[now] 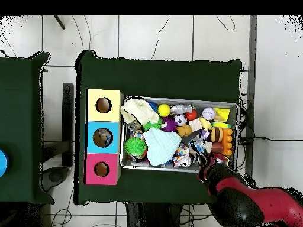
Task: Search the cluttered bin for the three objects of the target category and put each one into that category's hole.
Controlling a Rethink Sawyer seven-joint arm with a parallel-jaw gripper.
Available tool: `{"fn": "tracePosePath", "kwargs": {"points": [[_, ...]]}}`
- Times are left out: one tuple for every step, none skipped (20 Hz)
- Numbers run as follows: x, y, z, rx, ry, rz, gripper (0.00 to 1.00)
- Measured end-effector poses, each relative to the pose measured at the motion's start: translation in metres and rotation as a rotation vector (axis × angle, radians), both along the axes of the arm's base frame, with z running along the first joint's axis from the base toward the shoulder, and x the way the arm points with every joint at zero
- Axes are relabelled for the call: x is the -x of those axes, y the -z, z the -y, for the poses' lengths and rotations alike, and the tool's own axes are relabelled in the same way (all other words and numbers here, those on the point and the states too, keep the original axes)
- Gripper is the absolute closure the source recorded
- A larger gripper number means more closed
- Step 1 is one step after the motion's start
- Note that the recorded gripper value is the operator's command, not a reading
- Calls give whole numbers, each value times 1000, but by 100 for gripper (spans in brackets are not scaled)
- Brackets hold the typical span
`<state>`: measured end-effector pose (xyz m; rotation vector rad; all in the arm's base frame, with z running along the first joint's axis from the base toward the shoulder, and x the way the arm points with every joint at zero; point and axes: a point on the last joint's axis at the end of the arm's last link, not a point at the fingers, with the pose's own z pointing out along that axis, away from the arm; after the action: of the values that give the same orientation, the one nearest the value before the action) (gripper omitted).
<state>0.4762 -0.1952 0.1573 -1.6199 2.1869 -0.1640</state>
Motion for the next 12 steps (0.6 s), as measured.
{"fn": "tracePosePath", "kwargs": {"points": [[2,-9,-2,-5,11,-8,100],[4,-16,-4,-8,21,-15,100],[6,-22,-5,-11,29,-19,100],[8,-28,-6,-14,37,-26,100],[10,-35,-9,-16,46,-34,100],[11,-38,-10,-17,49,-37,100],[13,-45,-16,-20,56,-47,100],[14,-47,-19,-21,57,-52,100],[15,-49,-21,-22,57,-56,100],[16,-50,-24,-24,57,-60,100],[18,-52,-30,-26,57,-68,100],[19,-54,-34,-27,56,-75,100]]}}
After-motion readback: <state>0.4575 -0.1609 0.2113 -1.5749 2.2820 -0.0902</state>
